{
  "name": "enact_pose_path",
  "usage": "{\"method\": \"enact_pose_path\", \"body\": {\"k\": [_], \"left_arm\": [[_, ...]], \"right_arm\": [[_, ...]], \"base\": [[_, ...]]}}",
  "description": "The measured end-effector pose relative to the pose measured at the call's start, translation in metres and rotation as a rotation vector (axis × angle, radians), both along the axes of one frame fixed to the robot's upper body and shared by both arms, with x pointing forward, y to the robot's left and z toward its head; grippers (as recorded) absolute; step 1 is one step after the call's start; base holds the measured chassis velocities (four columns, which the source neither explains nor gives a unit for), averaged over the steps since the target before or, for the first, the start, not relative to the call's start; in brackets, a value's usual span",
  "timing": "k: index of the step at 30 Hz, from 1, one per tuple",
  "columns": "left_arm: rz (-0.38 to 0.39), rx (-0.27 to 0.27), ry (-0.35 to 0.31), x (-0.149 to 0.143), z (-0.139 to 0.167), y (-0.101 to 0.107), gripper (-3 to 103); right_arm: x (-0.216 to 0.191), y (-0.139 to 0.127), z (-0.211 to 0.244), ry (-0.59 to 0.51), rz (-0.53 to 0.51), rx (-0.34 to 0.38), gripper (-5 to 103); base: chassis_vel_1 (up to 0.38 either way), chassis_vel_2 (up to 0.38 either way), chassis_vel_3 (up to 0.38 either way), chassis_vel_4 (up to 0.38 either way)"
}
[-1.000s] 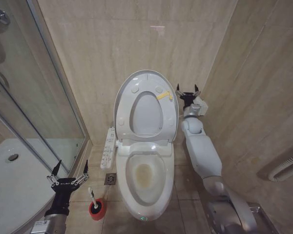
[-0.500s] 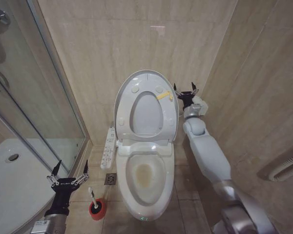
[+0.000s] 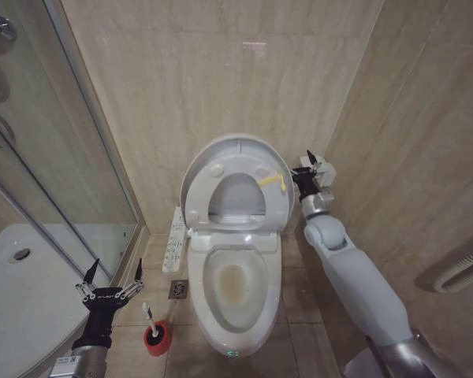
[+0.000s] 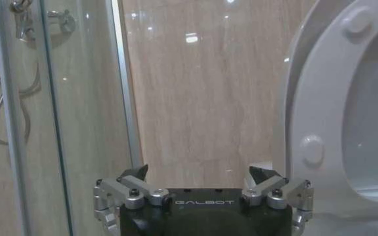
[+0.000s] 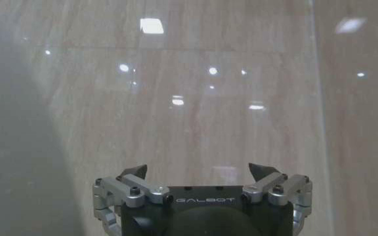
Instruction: Open the toilet lid, clean the toilet bowl with a toilet brush, close the toilet lid, and flush.
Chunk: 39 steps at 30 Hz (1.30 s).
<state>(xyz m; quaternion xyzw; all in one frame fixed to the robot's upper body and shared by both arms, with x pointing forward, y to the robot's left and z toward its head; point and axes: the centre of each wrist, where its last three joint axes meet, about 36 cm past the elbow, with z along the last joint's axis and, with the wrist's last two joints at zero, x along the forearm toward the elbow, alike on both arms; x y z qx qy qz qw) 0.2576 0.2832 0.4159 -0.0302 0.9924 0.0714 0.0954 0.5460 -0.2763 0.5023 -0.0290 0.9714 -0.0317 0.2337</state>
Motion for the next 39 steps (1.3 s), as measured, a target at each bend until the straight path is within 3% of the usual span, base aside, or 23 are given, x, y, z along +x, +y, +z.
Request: {"method": "enact_pose_path", "body": {"k": [12, 20, 33, 39], "left_arm": [[0.0, 0.0, 0.0, 0.0, 0.0, 0.0, 100], [0.0, 0.0, 0.0, 0.0, 0.0, 0.0, 100], [0.0, 0.0, 0.0, 0.0, 0.0, 0.0, 100], [0.0, 0.0, 0.0, 0.0, 0.0, 0.0, 100]], "right_arm": [[-0.083, -0.018, -0.041, 0.092, -0.032, 0.043, 100], [-0.151, -0.008, -0.067, 0.17, -0.048, 0.089, 100], [-0.196, 0.008, -0.087, 0.234, -0.171, 0.137, 100], [-0.208, 0.008, -0.1, 0.265, -0.218, 0.104, 100]], "base": [[0.0, 0.0, 0.0, 0.0], [0.0, 0.0, 0.0, 0.0], [0.0, 0.0, 0.0, 0.0], [0.0, 0.0, 0.0, 0.0]]}}
